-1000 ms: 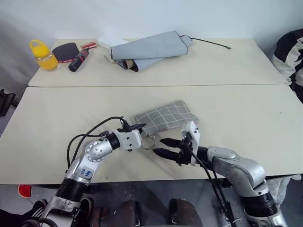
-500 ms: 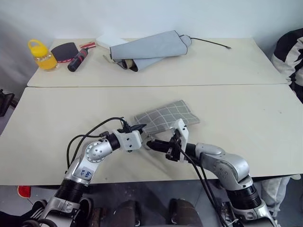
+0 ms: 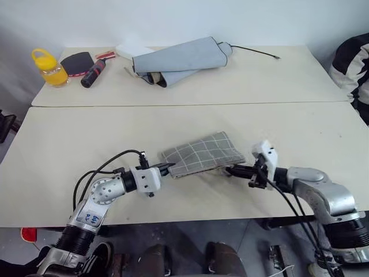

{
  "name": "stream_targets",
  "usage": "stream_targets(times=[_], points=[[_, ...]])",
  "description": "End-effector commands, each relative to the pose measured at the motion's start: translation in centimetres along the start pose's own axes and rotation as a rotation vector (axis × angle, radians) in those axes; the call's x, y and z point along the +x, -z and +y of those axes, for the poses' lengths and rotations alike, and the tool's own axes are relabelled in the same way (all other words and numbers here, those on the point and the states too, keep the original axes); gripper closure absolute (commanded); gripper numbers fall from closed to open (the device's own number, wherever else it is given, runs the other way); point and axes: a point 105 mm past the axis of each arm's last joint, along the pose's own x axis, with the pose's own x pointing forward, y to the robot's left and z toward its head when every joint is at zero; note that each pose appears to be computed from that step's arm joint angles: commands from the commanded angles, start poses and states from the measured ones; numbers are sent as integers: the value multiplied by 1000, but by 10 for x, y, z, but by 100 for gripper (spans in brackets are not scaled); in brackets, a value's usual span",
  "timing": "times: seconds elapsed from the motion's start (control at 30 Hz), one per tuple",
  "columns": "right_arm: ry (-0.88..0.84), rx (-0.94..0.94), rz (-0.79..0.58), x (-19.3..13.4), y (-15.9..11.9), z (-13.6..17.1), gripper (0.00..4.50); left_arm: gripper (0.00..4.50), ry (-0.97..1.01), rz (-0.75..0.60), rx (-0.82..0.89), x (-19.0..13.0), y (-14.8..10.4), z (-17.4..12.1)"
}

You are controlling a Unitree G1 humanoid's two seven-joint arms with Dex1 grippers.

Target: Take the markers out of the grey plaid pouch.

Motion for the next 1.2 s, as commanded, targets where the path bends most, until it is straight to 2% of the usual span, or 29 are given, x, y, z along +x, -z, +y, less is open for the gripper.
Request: stream_targets(times=[0.03,0.17,0.3,0.47,0.57,0.6,0.7,0.83,0.93,1.03,1.13,1.2], points=[[49,-39,-7,-20,-3,-14,445,450,-50,6,-3,-7,1,12],[96,-65,6,-33,-4,-27,445,450,-37,3,-3,-7,1,10],[96,-80,0,-32,-6,-27,445,450,-35,6,-4,-6,1,11],[131,-87,42,-43,2,-37,445,450,-34,13,-28,-8,3,10],[89,-39,-28,-38,-7,-29,445,450,-30,11,-43,-6,3,9],[73,-46,-44,-36,-10,-25,414,450,-29,12,-45,-5,3,9],[49,-56,-75,-34,-18,-17,357,450,-39,6,-43,-2,2,11],[-6,-112,-86,-36,-34,-3,226,450,-33,-3,-43,-1,0,12],[-31,-196,-113,-37,-53,6,226,450,-45,-9,-46,0,-2,16],[-80,-270,-288,-19,-95,32,226,450,-60,-23,-65,5,-6,20],[-119,-323,-352,0,-106,55,286,450,-56,-34,-76,9,-9,21],[-128,-348,-376,14,-106,68,352,450,-63,-31,-102,12,-9,23]])
